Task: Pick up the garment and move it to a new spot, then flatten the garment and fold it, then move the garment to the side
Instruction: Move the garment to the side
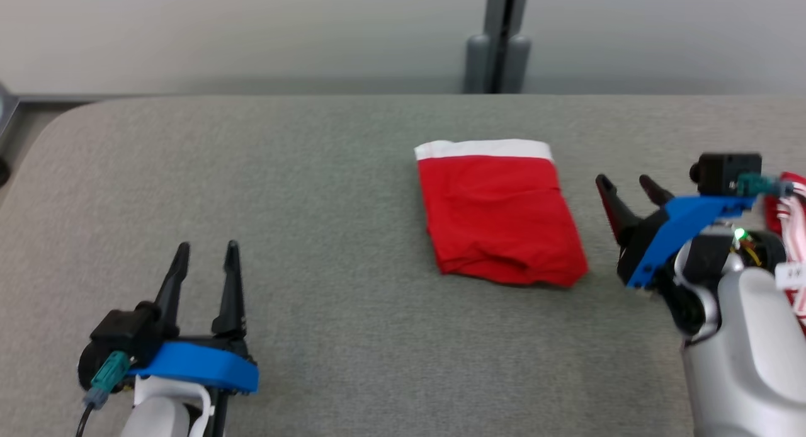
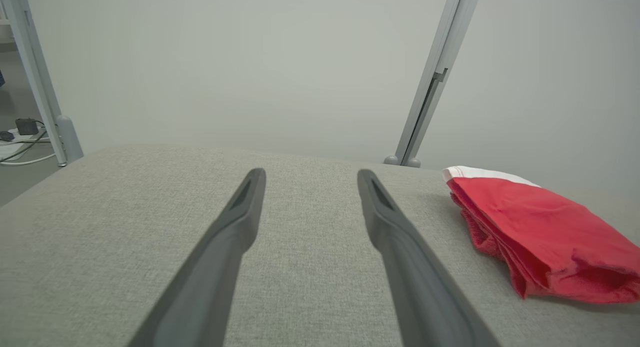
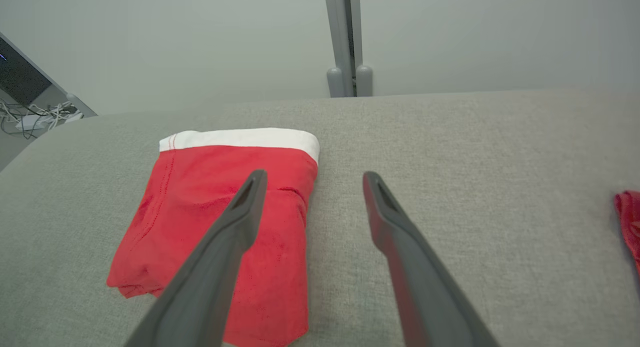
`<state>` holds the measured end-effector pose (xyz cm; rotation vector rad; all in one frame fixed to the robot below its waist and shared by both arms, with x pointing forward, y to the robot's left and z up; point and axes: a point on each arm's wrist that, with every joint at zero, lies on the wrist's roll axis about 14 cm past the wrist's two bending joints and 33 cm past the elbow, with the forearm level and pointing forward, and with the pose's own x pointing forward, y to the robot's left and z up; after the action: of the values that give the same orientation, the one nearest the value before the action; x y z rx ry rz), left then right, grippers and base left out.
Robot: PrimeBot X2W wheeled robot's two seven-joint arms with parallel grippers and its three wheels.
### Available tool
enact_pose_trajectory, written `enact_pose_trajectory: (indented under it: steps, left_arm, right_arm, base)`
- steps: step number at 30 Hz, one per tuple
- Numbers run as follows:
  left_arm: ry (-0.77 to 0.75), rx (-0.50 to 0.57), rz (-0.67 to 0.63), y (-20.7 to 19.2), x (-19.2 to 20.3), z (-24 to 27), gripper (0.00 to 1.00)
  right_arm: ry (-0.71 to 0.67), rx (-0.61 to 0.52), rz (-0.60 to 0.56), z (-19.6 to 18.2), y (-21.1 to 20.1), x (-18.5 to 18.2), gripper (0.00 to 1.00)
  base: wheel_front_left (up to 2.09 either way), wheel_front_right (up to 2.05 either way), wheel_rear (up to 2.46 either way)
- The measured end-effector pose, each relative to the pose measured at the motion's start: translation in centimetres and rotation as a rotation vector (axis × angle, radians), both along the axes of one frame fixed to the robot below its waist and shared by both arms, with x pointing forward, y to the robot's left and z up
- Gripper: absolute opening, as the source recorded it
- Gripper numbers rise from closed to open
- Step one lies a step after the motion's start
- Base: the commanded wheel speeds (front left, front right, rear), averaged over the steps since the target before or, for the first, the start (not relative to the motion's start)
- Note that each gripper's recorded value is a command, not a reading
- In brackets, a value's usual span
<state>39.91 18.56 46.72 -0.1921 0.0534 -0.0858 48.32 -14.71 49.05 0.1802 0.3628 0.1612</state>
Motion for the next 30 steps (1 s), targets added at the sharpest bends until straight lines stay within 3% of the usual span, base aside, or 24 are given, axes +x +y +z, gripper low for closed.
enact_pose_trajectory:
  steps: [5,13,14,15,16,23,30]
  left_arm:
    - [0.024,-0.001,0.033,1.0,0.3,-0.9,1.00]
    - [0.100,0.017,0.114,3.8,-0.7,-3.3,1.00]
    - [0.108,0.018,0.121,4.0,-0.8,-3.5,1.00]
    - [0.114,0.020,0.125,4.1,-0.8,-3.7,1.00]
    - [0.117,0.019,0.126,4.1,-0.8,-3.8,1.00]
    - [0.102,0.002,0.079,2.3,0.4,-3.7,1.00]
    - [0.108,-0.016,-0.015,-0.8,1.5,-4.4,1.00]
  right_arm:
    - [0.190,-0.011,0.036,-3.7,2.0,3.2,1.00]
    - [0.426,0.045,0.088,-11.3,5.8,4.2,1.00]
    - [0.434,0.041,0.105,-11.6,6.4,4.3,0.70]
    - [0.438,0.043,0.119,-11.8,6.9,4.5,0.27]
    - [0.435,0.040,0.127,-11.8,7.2,4.6,0.00]
    - [0.396,-0.066,0.184,-10.3,7.0,4.2,0.00]
    - [0.285,-0.235,0.234,-5.0,3.1,3.6,0.00]
  base:
    - [0.00,0.00,0.00]
    - [0.00,0.00,0.00]
    - [0.00,0.00,0.00]
    - [0.00,0.00,0.00]
    - [0.00,0.00,0.00]
    - [0.00,0.00,0.00]
    - [0.00,0.00,0.00]
